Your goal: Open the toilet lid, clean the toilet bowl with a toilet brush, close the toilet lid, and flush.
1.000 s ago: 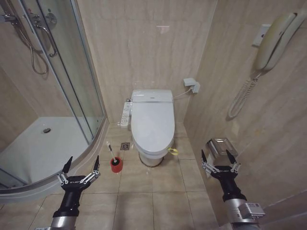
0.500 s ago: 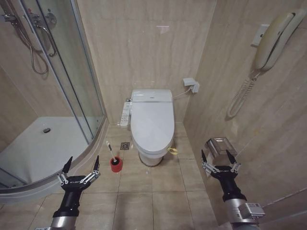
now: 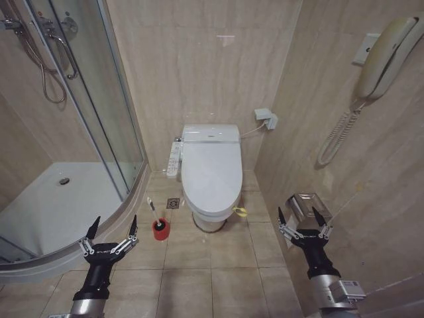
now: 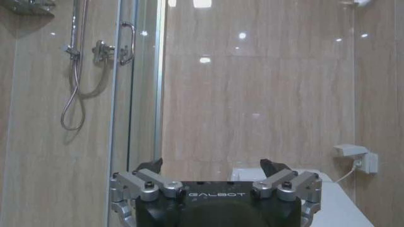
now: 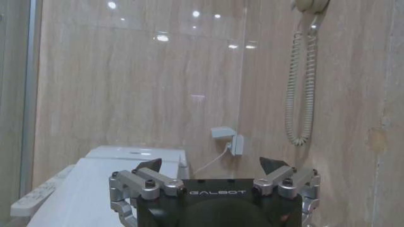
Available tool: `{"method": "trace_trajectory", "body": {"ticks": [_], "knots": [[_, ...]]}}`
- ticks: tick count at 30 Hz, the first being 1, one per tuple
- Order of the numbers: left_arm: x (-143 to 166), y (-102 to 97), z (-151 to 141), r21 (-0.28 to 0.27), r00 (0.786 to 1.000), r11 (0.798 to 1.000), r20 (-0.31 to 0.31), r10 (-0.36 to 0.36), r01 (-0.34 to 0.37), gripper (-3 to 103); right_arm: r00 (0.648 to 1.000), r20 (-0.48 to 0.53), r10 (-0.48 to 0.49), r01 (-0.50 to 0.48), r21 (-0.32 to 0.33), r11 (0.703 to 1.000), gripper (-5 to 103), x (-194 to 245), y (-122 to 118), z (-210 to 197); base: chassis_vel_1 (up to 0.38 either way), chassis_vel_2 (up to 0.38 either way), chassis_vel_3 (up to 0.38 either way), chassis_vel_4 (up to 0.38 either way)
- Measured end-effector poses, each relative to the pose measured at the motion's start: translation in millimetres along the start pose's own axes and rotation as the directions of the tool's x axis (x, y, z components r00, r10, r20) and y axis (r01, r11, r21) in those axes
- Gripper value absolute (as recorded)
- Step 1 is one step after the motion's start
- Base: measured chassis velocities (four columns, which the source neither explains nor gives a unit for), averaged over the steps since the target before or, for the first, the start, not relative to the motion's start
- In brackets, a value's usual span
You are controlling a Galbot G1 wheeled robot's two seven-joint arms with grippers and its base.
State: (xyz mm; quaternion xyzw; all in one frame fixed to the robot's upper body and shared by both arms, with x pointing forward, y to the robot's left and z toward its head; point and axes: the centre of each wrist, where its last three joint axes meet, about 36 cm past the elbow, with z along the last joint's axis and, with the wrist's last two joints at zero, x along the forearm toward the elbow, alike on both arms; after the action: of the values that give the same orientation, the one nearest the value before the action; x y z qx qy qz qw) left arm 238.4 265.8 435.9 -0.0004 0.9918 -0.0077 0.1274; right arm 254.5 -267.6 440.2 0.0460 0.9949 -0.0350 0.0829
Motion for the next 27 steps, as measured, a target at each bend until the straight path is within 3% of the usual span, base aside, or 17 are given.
{"method": "trace_trajectory", "body": {"ticks": [27], "knots": [[0.0, 0.0, 0.0, 0.0, 1.0, 1.0, 0.0, 0.0, 0.0, 100, 1.0, 0.0, 0.0, 0.0, 0.0, 1.0, 100, 0.0, 0.0, 0.0, 0.0, 0.0, 0.0, 0.0]]}}
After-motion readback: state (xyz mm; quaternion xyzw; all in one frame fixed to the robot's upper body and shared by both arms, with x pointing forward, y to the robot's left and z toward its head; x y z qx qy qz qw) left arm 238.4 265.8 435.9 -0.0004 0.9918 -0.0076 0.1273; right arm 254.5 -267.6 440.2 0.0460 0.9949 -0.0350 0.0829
